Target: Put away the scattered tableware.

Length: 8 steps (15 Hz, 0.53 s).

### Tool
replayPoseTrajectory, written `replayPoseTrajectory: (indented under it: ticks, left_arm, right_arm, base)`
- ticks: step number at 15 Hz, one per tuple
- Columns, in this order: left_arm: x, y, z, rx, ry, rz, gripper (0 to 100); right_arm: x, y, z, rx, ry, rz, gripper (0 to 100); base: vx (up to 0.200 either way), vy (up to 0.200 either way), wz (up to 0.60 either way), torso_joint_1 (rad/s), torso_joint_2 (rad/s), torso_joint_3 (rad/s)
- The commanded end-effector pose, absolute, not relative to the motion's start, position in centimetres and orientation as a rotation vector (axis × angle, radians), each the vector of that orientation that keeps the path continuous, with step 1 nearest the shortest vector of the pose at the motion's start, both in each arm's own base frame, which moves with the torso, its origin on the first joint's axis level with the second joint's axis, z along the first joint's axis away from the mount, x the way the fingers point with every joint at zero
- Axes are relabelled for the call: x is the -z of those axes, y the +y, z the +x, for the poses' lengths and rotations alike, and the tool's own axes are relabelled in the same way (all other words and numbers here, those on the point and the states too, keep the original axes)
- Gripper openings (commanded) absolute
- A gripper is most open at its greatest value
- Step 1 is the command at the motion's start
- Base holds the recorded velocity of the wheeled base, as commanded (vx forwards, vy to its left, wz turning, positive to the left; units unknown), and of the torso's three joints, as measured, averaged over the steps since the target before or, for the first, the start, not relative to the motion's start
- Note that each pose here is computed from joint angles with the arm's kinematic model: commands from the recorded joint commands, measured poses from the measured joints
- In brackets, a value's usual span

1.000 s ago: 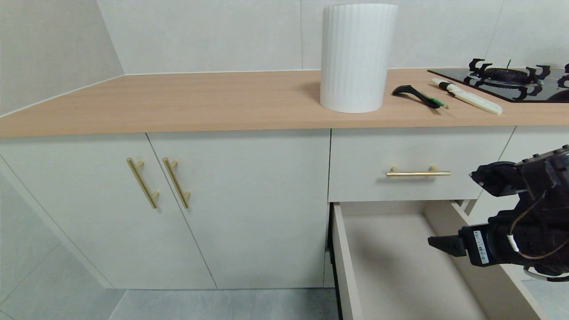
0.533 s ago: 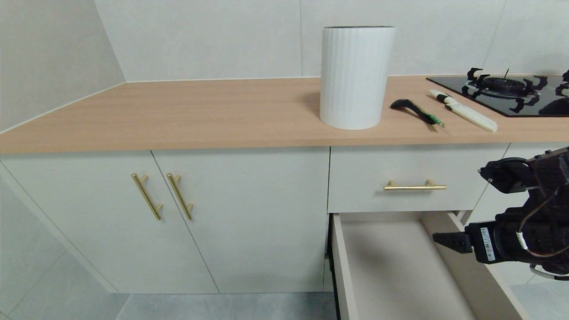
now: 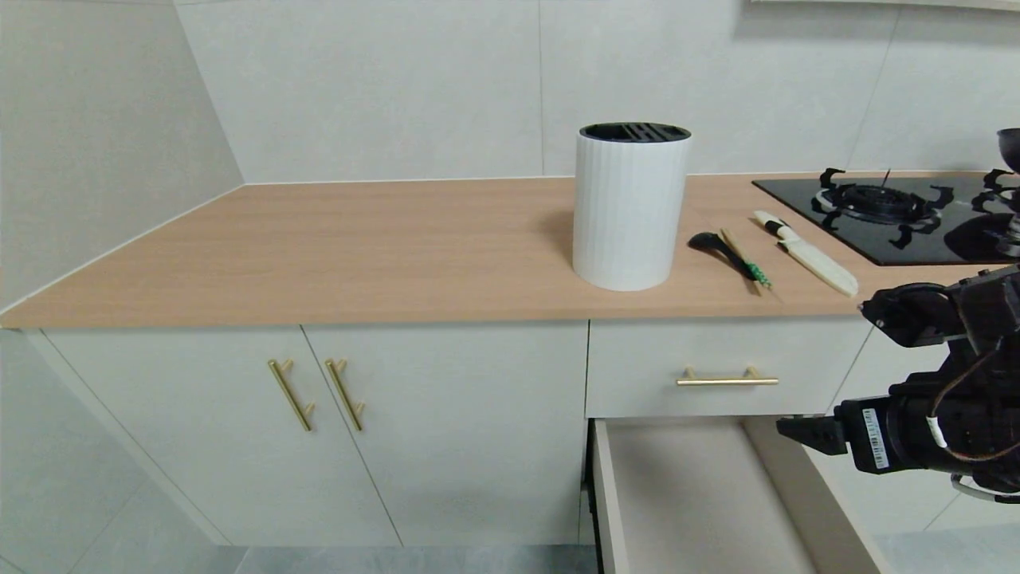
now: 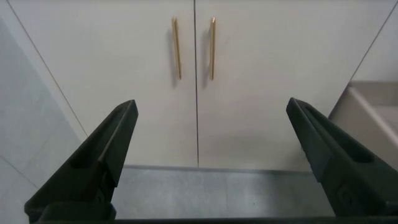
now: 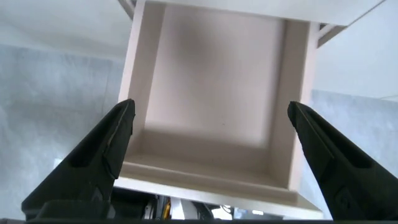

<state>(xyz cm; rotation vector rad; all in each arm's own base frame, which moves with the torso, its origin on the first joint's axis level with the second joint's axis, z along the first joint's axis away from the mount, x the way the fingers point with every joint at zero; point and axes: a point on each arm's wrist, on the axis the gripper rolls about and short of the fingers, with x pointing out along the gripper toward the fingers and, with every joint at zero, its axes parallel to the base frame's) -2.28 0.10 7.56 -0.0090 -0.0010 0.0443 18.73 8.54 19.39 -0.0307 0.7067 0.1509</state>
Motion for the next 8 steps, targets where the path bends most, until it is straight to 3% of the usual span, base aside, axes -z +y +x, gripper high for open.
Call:
replayPoseTrajectory:
  ticks: [1,4,8]
  left_arm:
    - [-7.6,0.1,-2.3,-0.044,-0.002,-0.009,100]
    - [-7.6,0.1,-2.3,-0.044,-0.002,-0.009,100]
    - [-7.6,0.1,-2.3,-0.044,-0.002,-0.009,100]
  right_arm:
    - [-19.5,8.6,18.8,-0.154,0.702,-0.031,100]
    - [-20.6,9.2,20.7,-0.175,0.626,-0.071,100]
    - [-24.9,10.5,27.8,-0.133,0.442,-0.01,100]
  base:
    - [0.0,0.0,0.0,0.193,-0.46,-0.286]
    - [0.0,0.0,0.0,0.077,-0.19,-0.106]
    - [0.0,0.0,0.0,0.008,-0.01,-0.009]
